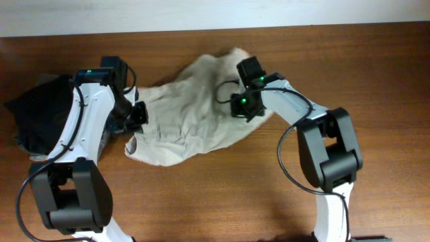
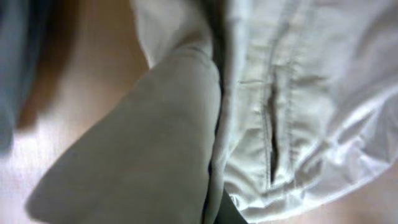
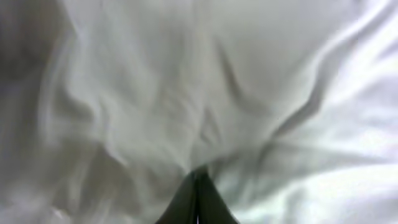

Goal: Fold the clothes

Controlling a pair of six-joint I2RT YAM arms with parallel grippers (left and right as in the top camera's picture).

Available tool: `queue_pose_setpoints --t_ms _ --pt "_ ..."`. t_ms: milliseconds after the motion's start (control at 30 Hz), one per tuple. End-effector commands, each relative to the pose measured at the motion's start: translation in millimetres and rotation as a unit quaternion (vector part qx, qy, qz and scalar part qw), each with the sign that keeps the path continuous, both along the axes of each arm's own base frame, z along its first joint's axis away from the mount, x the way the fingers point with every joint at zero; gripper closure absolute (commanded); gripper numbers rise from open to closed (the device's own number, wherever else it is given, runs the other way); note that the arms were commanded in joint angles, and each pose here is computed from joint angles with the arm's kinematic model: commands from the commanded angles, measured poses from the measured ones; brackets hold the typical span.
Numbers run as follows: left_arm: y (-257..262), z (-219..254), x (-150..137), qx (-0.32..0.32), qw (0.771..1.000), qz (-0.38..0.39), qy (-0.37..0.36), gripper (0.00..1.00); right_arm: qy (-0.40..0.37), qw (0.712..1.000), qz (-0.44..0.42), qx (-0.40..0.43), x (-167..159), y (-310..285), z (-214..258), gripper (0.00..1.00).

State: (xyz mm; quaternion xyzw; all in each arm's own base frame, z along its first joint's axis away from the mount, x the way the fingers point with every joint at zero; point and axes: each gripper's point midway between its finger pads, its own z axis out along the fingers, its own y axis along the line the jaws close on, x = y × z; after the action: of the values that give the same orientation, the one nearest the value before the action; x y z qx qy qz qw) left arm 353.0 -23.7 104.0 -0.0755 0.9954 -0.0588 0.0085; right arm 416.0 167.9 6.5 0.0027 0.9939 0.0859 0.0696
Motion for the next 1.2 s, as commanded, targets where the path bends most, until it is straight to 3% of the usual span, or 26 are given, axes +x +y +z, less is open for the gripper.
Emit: queue_pose_setpoints --t_ms 0,200,433,500,800,1033,1167 --pt "-1.9 10.4 13.7 0.002 0.998 -0.048 -0.049 0.99 -0.046 0.992 -0.029 -0.116 -1.7 -48.1 41.7 0.96" --pt "-8.3 18.5 42.9 -0.006 0.991 -0.074 -0.113 0.99 -0.033 0.989 -0.088 -0.112 -32.7 -56.3 87.1 0.96" --pt "-22.4 40.2 70.2 -0.035 0.976 -0.114 -0.18 1.0 -0.073 0.99 -0.068 -0.096 -19.8 -51.6 102.1 0.96" --pt "-42.9 48.6 74.7 -0.084 0.968 -0.126 -0.198 0.99 -0.066 0.991 -0.07 -0.097 -22.2 -54.2 101.3 0.96" --pt "-69.5 79.4 84.6 -0.15 0.968 -0.021 -0.199 1.0 -0.071 0.987 -0.103 -0.097 -15.6 -79.9 108.3 0.96" --pt "-71.1 105.6 97.7 -0.161 0.96 -0.001 -0.228 0.99 -0.135 0.982 -0.112 -0.074 14.7 -115.2 135.4 0.96" --pt "-71.5 104.7 96.4 -0.161 0.961 -0.001 -0.225 0.99 -0.177 0.982 -0.013 0.057 46.8 -79.9 135.6 0.96"
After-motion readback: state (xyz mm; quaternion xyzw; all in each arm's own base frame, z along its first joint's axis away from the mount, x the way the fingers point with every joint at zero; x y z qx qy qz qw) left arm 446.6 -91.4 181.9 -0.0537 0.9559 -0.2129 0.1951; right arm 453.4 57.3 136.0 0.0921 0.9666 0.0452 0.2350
